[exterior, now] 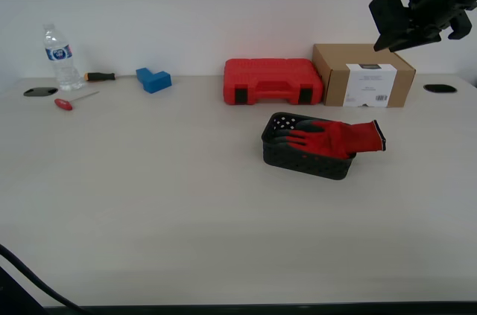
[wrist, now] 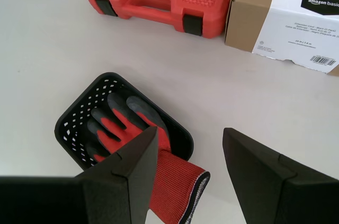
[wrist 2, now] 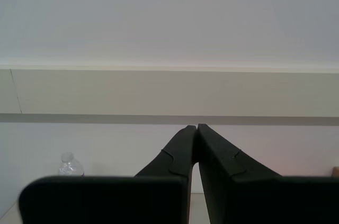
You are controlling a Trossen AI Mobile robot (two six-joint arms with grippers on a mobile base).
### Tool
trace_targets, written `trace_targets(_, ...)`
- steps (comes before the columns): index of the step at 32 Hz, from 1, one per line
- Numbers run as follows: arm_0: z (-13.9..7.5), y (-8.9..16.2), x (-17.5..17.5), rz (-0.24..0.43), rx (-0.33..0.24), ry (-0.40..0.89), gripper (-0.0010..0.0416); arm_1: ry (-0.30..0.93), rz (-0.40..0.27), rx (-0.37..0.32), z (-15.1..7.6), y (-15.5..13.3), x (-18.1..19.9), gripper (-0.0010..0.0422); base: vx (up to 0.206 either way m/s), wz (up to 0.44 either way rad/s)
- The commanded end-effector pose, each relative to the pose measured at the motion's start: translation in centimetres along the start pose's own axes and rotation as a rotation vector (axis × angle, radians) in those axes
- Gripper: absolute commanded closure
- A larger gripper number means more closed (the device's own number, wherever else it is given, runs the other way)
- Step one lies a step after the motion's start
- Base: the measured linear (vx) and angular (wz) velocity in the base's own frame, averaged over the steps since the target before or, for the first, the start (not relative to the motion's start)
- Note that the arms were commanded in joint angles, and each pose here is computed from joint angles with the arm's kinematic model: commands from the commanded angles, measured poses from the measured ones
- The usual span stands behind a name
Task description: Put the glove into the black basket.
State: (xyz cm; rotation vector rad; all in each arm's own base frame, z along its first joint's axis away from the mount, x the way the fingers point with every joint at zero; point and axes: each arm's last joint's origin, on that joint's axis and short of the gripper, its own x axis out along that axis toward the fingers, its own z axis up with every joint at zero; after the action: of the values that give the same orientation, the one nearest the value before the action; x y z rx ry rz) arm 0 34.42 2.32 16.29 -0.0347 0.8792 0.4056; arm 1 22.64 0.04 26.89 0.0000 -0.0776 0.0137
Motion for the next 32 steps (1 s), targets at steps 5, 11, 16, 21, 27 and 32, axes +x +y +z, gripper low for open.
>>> trace_targets(5,0.01,-0.01,0.0,0.0,-0.003,-0.001,0.0236,-0.006,0.0,0.0,0.08,0.01,0.02,0.0412,0.0,0.0)
trace_targets(11,0.01,-0.01,0.0,0.0,-0.003,-0.001,0.0236,-0.006,0.001,0.0,0.08,0.01,0.02,0.0412,0.0,0.0)
trace_targets(16,0.01,-0.01,0.0,0.0,-0.002,-0.001,0.0236,-0.006,0.0,0.0,0.08,0.0,0.02,0.0412,0.0,0.0)
trace_targets(21,0.01,-0.01,0.0,0.0,-0.003,-0.001,0.0236,-0.006,0.001,0.0,0.08,0.01,0.02,0.0412,0.0,0.0)
trace_targets(27,0.01,-0.01,0.0,0.0,-0.002,-0.001,0.0236,-0.006,0.0,0.0,0.08,0.01,0.02,0.0412,0.0,0.0)
trace_targets(32,0.01,-0.01,0.0,0.0,-0.002,-0.001,0.0236,-0.006,0.0,0.0,0.08,0.01,0.02,0.0412,0.0,0.0)
